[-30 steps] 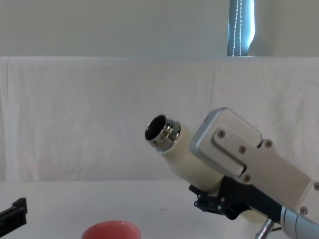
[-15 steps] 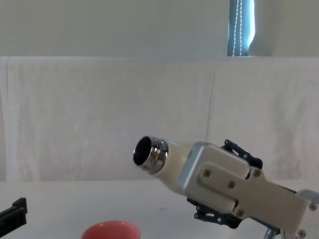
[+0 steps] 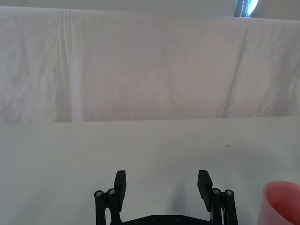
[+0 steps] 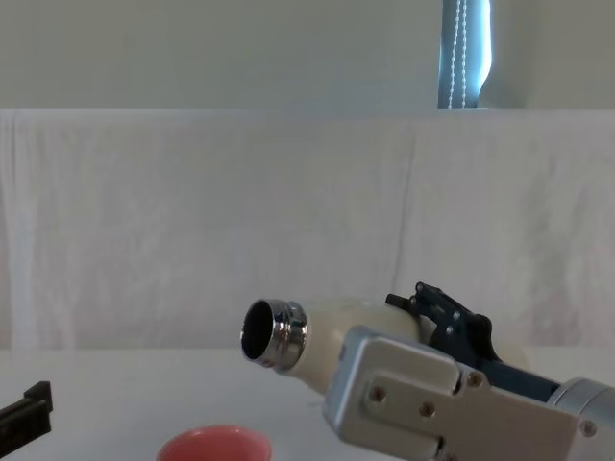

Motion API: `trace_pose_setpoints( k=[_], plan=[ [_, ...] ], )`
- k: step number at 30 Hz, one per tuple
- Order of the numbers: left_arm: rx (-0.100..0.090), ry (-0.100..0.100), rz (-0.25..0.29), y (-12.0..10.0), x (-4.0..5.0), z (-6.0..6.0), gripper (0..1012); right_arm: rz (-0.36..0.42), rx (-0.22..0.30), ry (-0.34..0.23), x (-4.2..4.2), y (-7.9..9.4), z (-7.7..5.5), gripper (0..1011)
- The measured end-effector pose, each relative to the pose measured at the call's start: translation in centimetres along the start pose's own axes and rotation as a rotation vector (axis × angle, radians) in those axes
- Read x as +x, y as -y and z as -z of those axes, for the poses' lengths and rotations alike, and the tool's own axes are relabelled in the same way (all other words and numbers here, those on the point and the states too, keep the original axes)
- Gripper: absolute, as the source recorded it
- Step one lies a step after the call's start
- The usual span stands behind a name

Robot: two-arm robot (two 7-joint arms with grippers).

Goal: Grasp the thermos with one hand and pour water into the cup lid.

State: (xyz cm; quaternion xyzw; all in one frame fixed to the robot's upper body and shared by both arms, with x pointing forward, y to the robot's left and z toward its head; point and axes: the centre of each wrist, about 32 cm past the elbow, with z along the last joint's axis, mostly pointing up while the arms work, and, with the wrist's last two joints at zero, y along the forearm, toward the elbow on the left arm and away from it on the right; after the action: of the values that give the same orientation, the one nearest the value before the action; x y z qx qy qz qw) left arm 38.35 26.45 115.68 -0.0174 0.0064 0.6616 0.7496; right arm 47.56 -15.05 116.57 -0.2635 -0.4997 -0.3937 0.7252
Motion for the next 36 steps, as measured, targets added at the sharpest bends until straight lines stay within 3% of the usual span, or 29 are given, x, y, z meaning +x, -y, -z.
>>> trace_pose_setpoints(
  k=[36],
  plan=[
    [0.000,0.000,0.000,0.0,0.00,0.0,1001,-0.065,0.019,0.151,1.02,-0.2,-0.4,955]
  ],
)
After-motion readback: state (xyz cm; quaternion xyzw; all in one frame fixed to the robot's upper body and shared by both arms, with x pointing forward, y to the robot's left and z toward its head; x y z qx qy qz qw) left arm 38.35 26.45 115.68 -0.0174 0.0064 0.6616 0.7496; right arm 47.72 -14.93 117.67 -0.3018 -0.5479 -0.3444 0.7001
